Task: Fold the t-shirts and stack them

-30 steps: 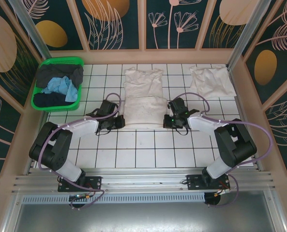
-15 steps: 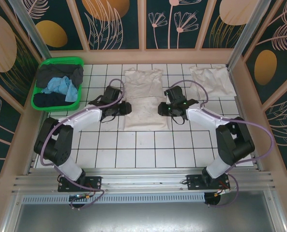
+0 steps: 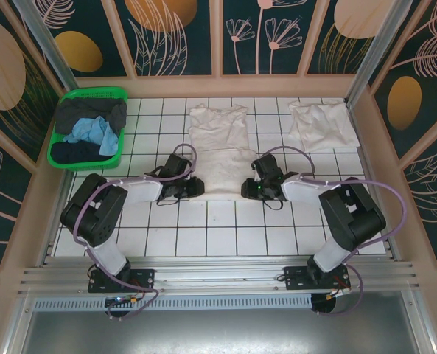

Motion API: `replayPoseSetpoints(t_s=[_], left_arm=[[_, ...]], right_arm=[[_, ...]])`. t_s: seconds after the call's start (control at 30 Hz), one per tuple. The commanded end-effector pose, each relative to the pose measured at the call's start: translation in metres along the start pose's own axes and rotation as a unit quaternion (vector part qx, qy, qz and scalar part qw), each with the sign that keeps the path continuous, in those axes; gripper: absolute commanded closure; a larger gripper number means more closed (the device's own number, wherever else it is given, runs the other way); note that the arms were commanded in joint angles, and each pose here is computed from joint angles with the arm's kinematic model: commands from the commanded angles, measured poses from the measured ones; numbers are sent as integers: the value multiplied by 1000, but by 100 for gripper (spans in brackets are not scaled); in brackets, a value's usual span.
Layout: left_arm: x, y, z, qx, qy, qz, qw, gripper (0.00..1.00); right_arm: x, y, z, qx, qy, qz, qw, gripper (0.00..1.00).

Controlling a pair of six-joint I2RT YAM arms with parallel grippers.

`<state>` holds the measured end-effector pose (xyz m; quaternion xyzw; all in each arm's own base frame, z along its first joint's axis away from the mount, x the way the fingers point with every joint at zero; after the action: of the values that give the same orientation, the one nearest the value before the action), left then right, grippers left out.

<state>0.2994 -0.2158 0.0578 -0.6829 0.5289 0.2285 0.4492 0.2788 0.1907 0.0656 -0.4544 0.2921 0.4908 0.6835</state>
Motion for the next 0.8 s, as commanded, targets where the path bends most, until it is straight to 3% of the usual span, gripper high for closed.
replayPoseSetpoints(t_s=[0.0, 0.13, 0.3, 0.5, 0.77], left_arm=[[5, 26, 27, -33, -57, 28, 997, 67], [-15, 13, 15, -24, -50, -1, 998, 58], [-36, 9, 8, -11, -71, -23, 997, 49], [-36, 22, 8, -12, -72, -14, 997, 43], [-14, 37, 4, -11, -61, 19, 998, 48]], right_arm=[[-3, 21, -29, 15, 56, 30, 998, 67], [-30, 10, -29, 1, 83, -7, 996, 62], [-57, 2, -21, 5, 58, -62, 996, 50], [-35, 12, -11, 15, 13, -36, 999, 47], [-10, 15, -2, 3, 21, -13, 1000, 50]])
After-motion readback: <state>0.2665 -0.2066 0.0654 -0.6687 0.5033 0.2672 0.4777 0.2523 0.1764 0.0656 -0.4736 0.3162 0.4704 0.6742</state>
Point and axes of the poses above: each hand's point on the last joint's axis, 136 mm out from that joint toward the fingers, its own x axis out along the fingers, its own z axis along the line the jaws close on, y = z × x, the point moved 5 cm from there along -x, back along the fingers, and after that the axes turned 4 degrees about x, right-handed, at the moved point
